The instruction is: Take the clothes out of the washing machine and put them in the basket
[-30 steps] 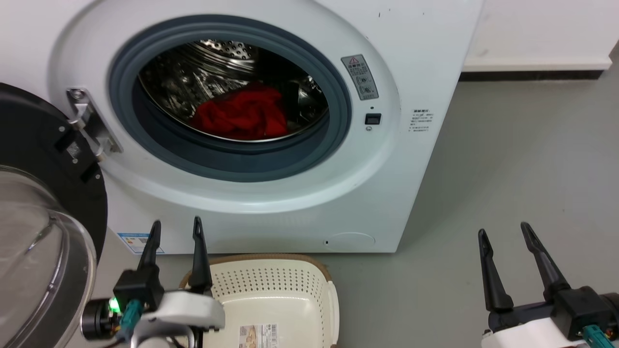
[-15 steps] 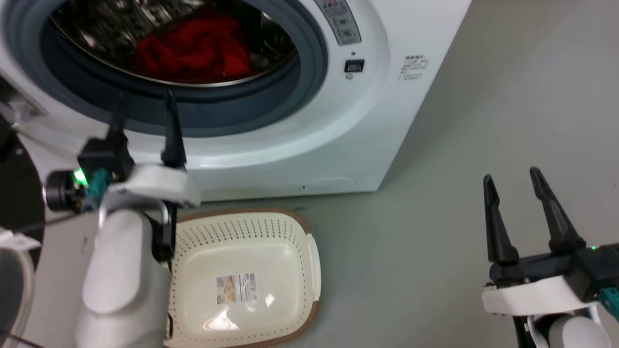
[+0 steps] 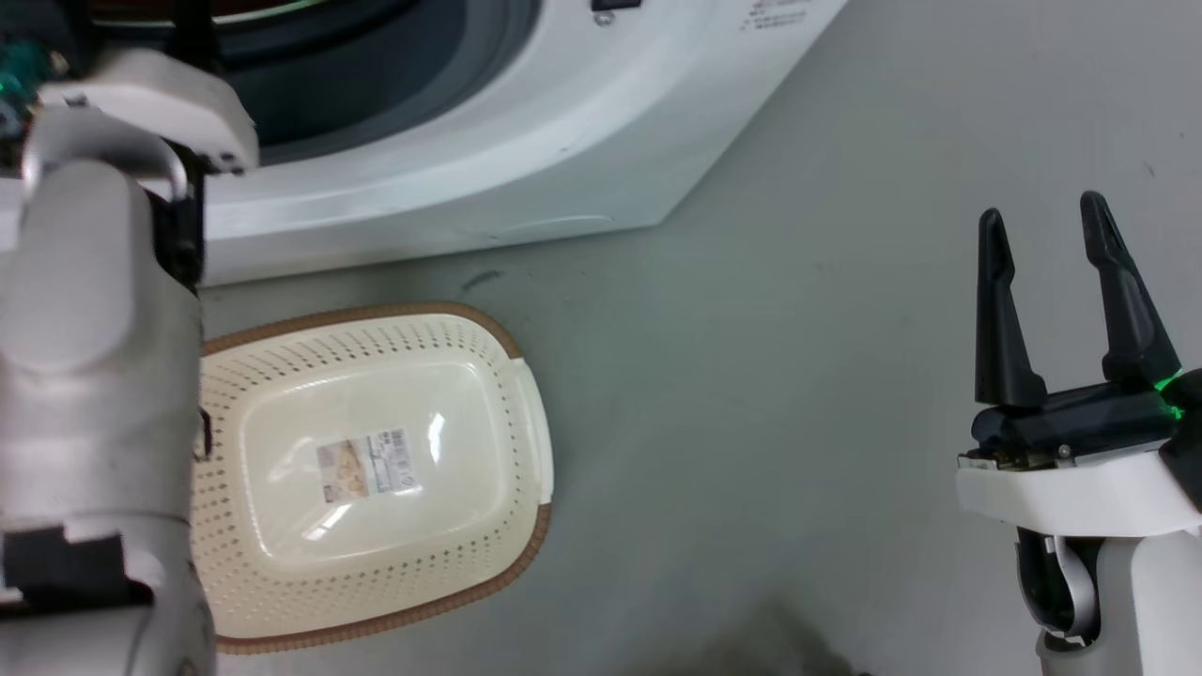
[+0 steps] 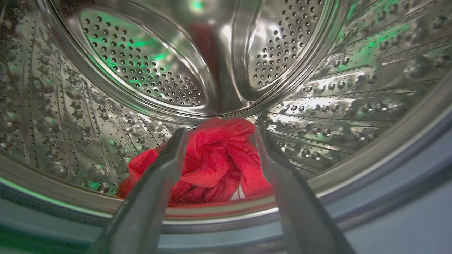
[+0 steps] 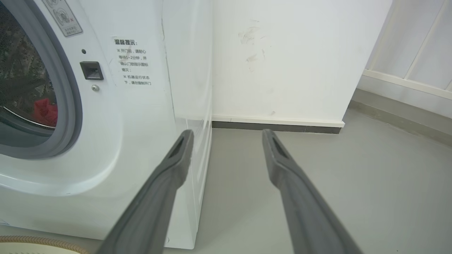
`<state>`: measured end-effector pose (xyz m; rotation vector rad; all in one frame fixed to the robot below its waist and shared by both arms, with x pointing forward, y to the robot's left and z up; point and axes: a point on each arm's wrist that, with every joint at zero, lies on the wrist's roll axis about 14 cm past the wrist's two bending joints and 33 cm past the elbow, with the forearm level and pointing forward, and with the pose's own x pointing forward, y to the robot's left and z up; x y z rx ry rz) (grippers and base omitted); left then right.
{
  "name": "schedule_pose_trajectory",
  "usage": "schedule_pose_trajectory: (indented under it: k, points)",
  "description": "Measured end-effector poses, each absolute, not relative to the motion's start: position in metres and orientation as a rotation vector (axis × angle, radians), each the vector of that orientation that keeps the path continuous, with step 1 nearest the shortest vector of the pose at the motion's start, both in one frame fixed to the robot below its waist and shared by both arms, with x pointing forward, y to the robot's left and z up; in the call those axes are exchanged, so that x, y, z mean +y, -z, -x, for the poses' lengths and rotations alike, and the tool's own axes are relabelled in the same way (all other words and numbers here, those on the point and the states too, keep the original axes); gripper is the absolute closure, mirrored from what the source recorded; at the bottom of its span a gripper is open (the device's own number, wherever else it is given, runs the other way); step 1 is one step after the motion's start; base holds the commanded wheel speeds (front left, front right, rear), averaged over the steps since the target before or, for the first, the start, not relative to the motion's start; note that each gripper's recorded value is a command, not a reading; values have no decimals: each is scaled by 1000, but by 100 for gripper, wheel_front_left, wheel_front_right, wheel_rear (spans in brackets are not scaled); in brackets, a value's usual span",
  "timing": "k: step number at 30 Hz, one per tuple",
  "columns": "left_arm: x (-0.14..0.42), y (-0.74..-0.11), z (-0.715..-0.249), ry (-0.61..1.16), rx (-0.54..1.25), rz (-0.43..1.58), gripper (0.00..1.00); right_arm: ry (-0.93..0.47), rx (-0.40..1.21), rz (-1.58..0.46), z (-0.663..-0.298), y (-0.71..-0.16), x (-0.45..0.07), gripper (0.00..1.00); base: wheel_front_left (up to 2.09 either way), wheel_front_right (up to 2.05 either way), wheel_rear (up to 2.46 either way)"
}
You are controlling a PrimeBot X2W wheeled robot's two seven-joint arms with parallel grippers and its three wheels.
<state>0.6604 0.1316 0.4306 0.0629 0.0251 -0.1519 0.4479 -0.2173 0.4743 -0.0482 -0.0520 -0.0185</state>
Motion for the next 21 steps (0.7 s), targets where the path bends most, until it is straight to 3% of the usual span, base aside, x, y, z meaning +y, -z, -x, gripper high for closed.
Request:
schedule_pose_trajectory:
  k: [10, 21]
  points:
    - [127, -399, -729, 174, 101, -93, 0, 68, 18, 45, -452, -446, -236, 0, 0, 0, 0]
    - [134, -371, -769, 205, 358, -263, 0, 86, 56, 44, -455, -428, -243, 0, 0, 0, 0]
